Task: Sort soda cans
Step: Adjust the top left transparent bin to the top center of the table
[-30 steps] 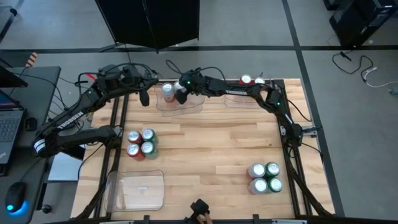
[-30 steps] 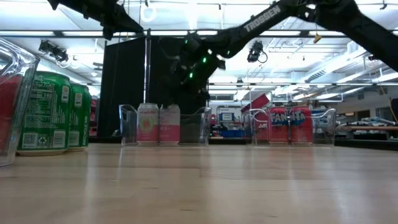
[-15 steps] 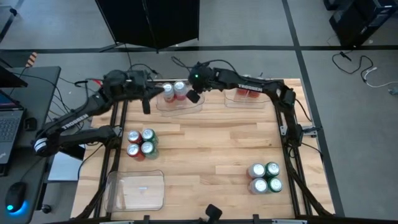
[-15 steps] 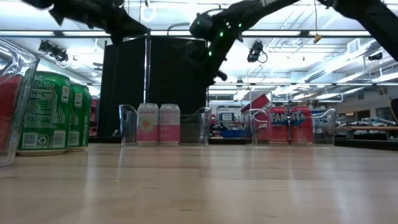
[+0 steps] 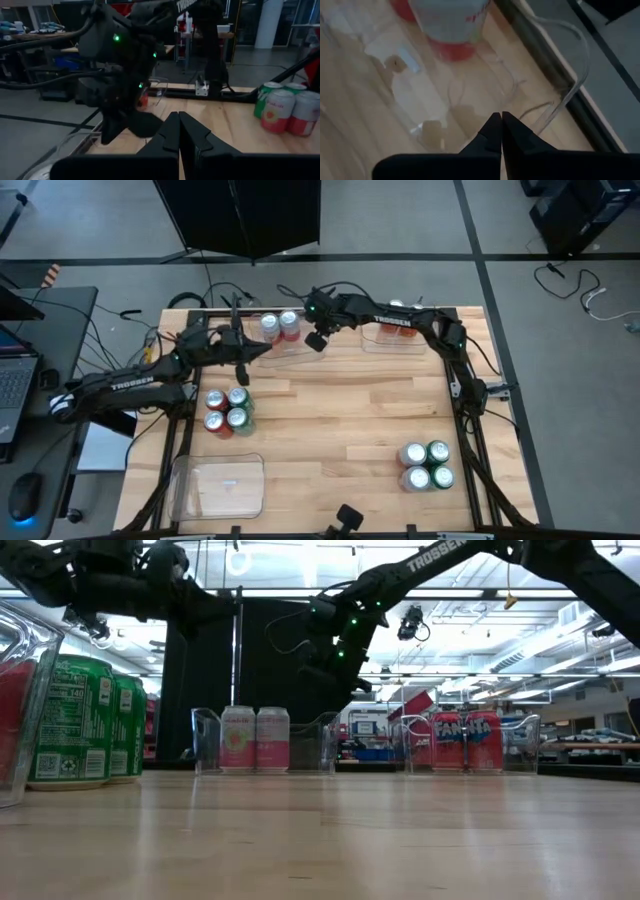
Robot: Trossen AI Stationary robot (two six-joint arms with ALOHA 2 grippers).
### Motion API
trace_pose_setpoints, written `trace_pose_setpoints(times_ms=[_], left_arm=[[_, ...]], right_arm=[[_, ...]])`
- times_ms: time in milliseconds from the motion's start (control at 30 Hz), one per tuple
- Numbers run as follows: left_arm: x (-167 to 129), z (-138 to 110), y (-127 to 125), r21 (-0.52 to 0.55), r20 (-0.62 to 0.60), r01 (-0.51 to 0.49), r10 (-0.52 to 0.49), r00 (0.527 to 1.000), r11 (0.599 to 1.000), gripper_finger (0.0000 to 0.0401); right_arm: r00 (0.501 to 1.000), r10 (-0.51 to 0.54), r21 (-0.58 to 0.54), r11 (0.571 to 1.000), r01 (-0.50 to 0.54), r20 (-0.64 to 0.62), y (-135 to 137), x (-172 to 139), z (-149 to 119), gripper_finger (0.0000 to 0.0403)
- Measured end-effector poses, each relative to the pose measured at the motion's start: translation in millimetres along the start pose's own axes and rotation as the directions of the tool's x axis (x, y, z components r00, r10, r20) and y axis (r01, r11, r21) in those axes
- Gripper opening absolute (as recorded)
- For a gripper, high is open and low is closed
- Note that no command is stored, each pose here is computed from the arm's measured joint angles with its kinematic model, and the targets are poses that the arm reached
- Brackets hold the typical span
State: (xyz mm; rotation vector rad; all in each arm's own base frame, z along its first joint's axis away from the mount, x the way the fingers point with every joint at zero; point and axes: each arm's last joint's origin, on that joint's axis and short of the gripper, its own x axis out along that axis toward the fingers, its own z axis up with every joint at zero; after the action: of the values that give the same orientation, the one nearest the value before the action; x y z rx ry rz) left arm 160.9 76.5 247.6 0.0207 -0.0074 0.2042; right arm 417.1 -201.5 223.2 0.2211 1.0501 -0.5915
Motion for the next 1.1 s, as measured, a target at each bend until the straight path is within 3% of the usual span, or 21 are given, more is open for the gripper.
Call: trace_pose_setpoints(times_ms=[533,667,767,867,933,1033,1100], left_arm=[[2.0,-6.2,-12.2,-0.001,-0.021,0.024,-0.024,0.999,1.0,0.0],[2.4,-6.3,-14.8,-0.002,-0.023,0.038,-0.038,0.999,0.999,0.0],[2.9,-6.3,-17.8,0.018,-0.023,0.055,-0.055,0.998,0.998,0.0],[3.4,-6.2,-21.4,0.046,-0.022,0.077,-0.076,0.997,0.996,0.0],[3.6,-6.1,-23.4,0.057,-0.022,0.088,-0.087,0.996,0.994,0.0],[3.8,-6.1,-25.4,0.075,-0.021,0.1,-0.098,0.995,0.992,0.0],[3.9,-6.0,-26.3,0.078,-0.02,0.104,-0.103,0.995,0.992,0.0]], right_arm=[[0.945,-0.19,0.142,0.962,0.233,-0.266,-18.2,-9.0,-26.2,0.0],[0.947,-0.219,0.127,0.959,0.253,-0.234,-20.4,-17.7,-23.5,0.0],[0.976,-0.199,0.099,0.973,0.207,-0.088,-17.7,-47.9,-10.3,0.0],[0.997,-0.038,0.001,0.999,0.038,0.07,-4.3,-73.3,2.8,0.0],[0.983,0.132,-0.119,0.986,-0.117,0.13,14.4,-80.0,7.6,0.0],[0.917,0.378,-0.283,0.9,-0.332,0.126,41.6,-79.0,7.8,0.0],[0.883,0.458,-0.344,0.849,-0.401,0.1,57.4,-69.0,6.2,0.0]])
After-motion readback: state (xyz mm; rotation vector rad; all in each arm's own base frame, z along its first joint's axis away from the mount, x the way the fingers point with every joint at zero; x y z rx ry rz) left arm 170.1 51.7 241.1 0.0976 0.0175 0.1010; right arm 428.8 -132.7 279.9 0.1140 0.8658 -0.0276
